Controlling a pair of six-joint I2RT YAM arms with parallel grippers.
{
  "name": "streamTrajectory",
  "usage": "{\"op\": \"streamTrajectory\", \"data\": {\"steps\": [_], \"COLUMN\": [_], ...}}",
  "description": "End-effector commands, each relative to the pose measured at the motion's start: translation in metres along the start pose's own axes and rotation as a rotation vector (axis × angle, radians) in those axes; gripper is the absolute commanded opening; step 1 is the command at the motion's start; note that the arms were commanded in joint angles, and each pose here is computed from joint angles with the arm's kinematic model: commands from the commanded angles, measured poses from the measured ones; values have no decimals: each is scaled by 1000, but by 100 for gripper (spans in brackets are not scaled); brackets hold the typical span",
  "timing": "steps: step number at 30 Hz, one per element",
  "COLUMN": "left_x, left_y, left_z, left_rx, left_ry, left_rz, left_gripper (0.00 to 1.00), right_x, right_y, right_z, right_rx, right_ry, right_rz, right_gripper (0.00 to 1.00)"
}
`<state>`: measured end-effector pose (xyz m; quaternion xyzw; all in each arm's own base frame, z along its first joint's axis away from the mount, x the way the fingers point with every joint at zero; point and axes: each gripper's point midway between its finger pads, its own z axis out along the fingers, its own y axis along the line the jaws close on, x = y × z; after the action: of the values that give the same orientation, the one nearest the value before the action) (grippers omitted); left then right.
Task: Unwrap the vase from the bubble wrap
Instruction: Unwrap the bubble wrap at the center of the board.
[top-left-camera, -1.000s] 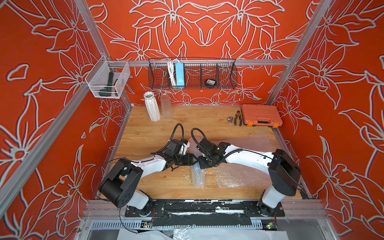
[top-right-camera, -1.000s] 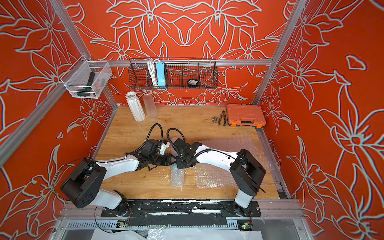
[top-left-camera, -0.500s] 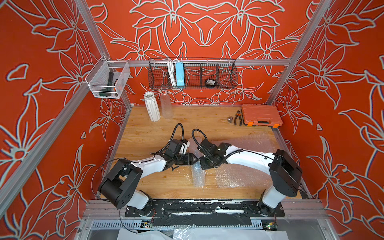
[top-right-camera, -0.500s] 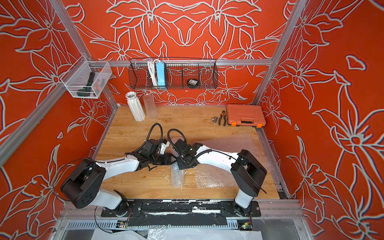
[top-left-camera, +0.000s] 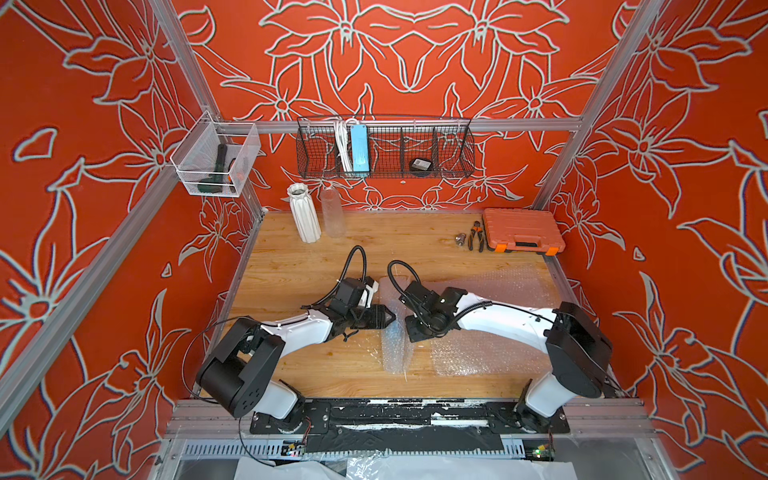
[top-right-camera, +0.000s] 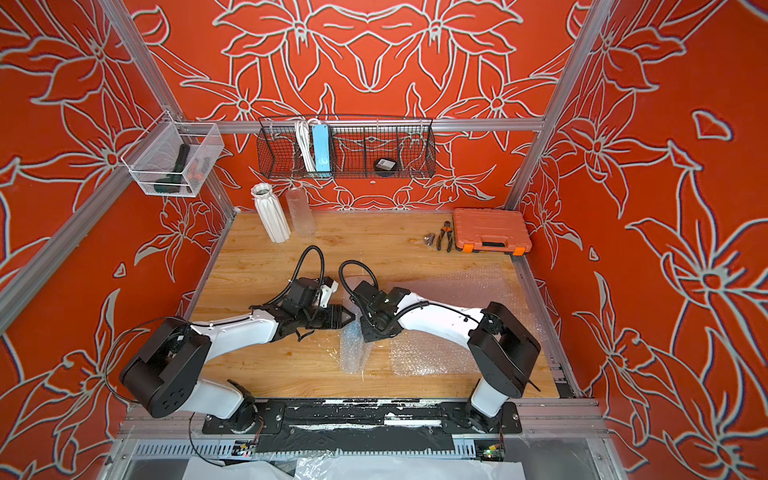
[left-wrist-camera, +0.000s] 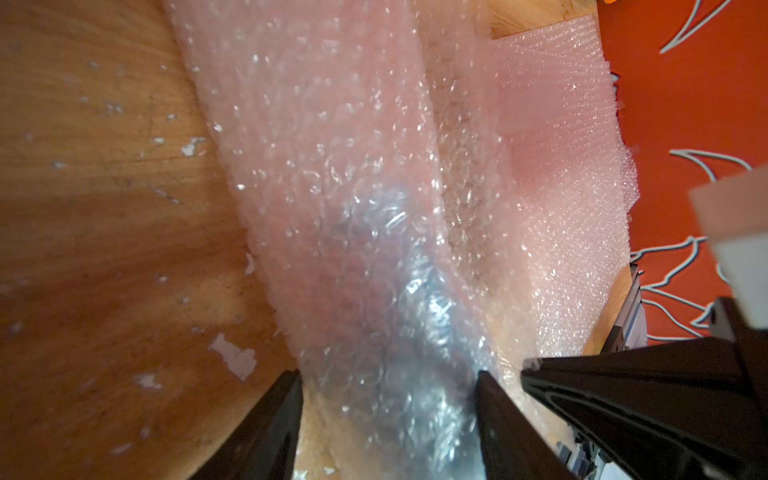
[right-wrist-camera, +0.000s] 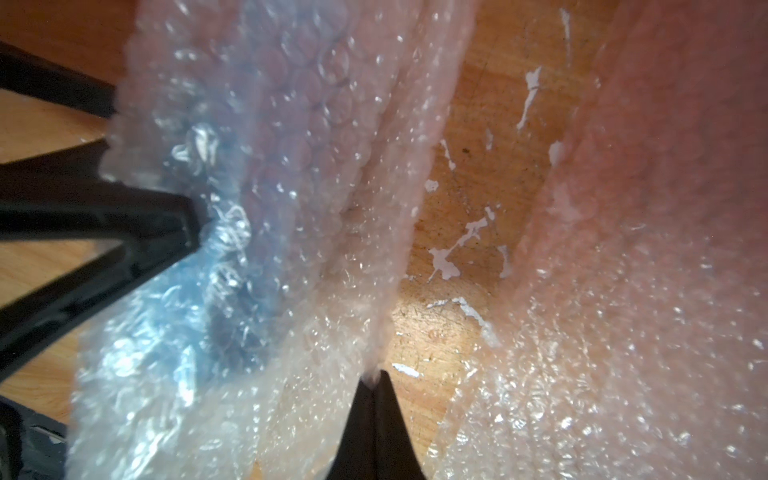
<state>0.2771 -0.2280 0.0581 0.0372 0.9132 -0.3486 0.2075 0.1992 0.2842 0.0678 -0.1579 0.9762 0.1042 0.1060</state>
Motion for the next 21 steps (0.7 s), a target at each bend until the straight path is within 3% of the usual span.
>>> {"op": "streamTrajectory", "data": {"steps": [1,4,10,21], "left_x": [21,20,21,21], "left_y": [26,22,19,20], "left_z": [-1,-3,-4,-3], "left_rx": [-103,-87,-76,-75], "left_ry": [59,57,63,64], "left_rz": [-26,-18,-15,-14], "left_gripper": [62,63,63,63], "right_x": [2,-5,-17,-21], "right_y": [-3,1,6,-28], "right_z": [-13,-20,-26,-16], "right_rx": [-2,-45,-158,-192], "right_ry": [-27,-67,-111,-109], "right_rz": [3,20,69,154], "right_gripper": [10,24,37,40]}}
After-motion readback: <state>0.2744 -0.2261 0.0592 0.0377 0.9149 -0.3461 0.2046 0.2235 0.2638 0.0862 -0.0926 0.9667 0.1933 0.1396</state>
